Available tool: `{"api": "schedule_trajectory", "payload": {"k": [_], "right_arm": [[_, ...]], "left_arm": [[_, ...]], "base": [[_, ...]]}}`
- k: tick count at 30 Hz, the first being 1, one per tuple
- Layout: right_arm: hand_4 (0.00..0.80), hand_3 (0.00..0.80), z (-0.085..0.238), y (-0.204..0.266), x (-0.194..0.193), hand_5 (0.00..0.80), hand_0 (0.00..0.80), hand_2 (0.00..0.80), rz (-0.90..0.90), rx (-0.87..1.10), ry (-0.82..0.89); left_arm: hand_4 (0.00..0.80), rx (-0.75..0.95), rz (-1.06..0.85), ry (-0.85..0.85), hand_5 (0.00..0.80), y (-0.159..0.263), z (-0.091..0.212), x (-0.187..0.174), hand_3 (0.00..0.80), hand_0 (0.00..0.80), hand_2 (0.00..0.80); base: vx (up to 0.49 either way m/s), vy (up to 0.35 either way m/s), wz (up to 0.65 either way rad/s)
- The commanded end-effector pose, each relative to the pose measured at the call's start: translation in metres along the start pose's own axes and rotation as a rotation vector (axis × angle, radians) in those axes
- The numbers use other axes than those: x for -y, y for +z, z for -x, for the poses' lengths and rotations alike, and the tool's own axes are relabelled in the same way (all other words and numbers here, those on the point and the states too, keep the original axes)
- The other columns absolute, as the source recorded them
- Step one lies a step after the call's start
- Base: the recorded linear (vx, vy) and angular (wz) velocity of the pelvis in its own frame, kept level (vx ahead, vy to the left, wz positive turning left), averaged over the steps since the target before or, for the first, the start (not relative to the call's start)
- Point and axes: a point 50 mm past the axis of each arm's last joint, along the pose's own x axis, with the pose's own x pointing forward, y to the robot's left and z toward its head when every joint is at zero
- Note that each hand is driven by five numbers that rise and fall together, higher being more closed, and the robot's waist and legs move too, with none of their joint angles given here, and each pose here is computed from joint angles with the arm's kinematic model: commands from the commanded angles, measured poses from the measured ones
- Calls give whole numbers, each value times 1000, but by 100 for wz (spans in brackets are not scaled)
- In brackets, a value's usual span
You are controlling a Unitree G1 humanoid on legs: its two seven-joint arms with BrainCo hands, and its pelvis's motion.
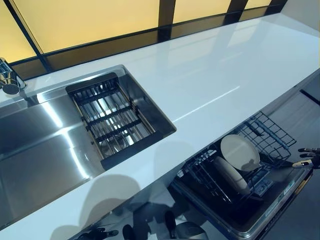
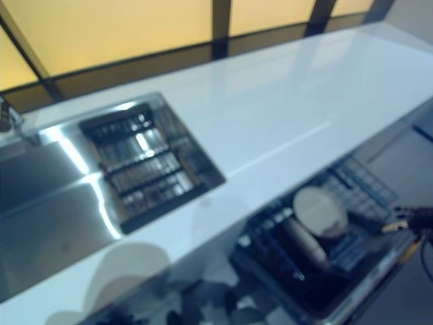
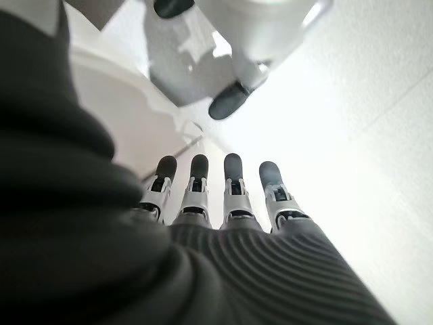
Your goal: Take plates into dishwasher
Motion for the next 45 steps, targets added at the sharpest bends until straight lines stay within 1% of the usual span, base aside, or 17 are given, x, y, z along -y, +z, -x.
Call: {"api": "schedule_trajectory", "payload": {"k": [1, 2, 4, 7, 11, 13, 15, 20, 23, 26, 31, 33, 36, 37, 38, 41, 45], "right_arm": [[0, 0, 16, -23, 37, 0, 0, 0, -67, -135, -188], [0, 0, 16, -30, 41, 0, 0, 0, -92, -162, -214], [0, 0, 22, -53, 53, 0, 0, 0, -207, -246, -265], [0, 0, 28, -65, 58, 0, 0, 0, -256, -293, -278], [0, 0, 28, -83, 53, 0, 0, 0, -321, -333, -268], [0, 0, 23, -93, 47, 0, 0, 0, -356, -360, -293], [0, 0, 14, -97, 36, 0, 0, 0, -379, -360, -279], [0, 0, 16, -110, 35, 0, 0, 0, -350, -384, -294], [0, 0, 17, -106, 38, 0, 0, 0, -355, -367, -302], [0, 0, 16, -99, 40, 0, 0, 0, -353, -359, -309], [0, 0, 15, -92, 43, 0, 0, 0, -350, -391, -325], [0, 0, 11, -107, 33, 0, 0, 0, -315, -457, -369], [0, 0, 5, -124, 19, 0, 0, 0, -323, -469, -365], [0, 0, -2, -128, 6, 0, 0, 0, -320, -466, -346], [0, 0, -3, -129, 4, 0, 0, 0, -321, -468, -339], [0, 0, -16, -137, -22, 0, 0, 0, -368, -466, -296], [0, 0, -25, -153, -47, 0, 0, 0, -412, -486, -248]], "left_arm": [[0, 62, 67, 116, 0, 13, 3, -32, 0, 0, 0], [0, 79, 67, 116, 0, 18, 3, -32, 0, 0, 0], [0, 135, 65, 107, 0, 41, 3, -33, 0, 0, 0], [0, 148, 62, 87, 0, 49, 1, -29, 0, 0, 0], [0, 159, 64, 85, 0, 60, 2, -31, 0, 0, 0], [0, 176, 43, 80, 0, 77, 3, -31, 0, 0, 0], [0, 179, 40, 93, 0, 81, 3, -31, 0, 0, 0], [0, 104, 68, 123, 0, 54, 3, -40, 0, 0, 0], [0, 90, 113, 137, 0, 49, 4, -46, 0, 0, 0], [0, 93, 133, 140, 0, 53, 4, -48, 0, 0, 0], [0, 155, 115, 121, 0, 63, 4, -44, 0, 0, 0], [0, 159, 69, 132, 0, 66, 6, -50, 0, 0, 0], [0, 148, 12, 140, 0, 68, 7, -52, 0, 0, 0], [0, 124, 0, 152, 0, 61, 8, -57, 0, 0, 0], [0, 119, 0, 155, 0, 59, 8, -58, 0, 0, 0], [0, 46, 23, 171, 0, 42, 11, -74, 0, 0, 0], [0, -53, 90, 181, 0, 10, 12, -75, 0, 0, 0]], "base": [[-212, -116, 39], [-322, -68, 39], [-356, -11, 36], [-224, 21, 49], [-410, 97, 42], [-479, 147, 79], [-353, 50, 91], [-223, 50, 50], [-218, 67, -15], [-239, 92, -17], [-168, 131, -17], [-9, 77, -23], [-177, 45, -4], [-265, 34, -5], [-519, 59, -39], [-521, -39, -49], [-426, -201, -11]]}}
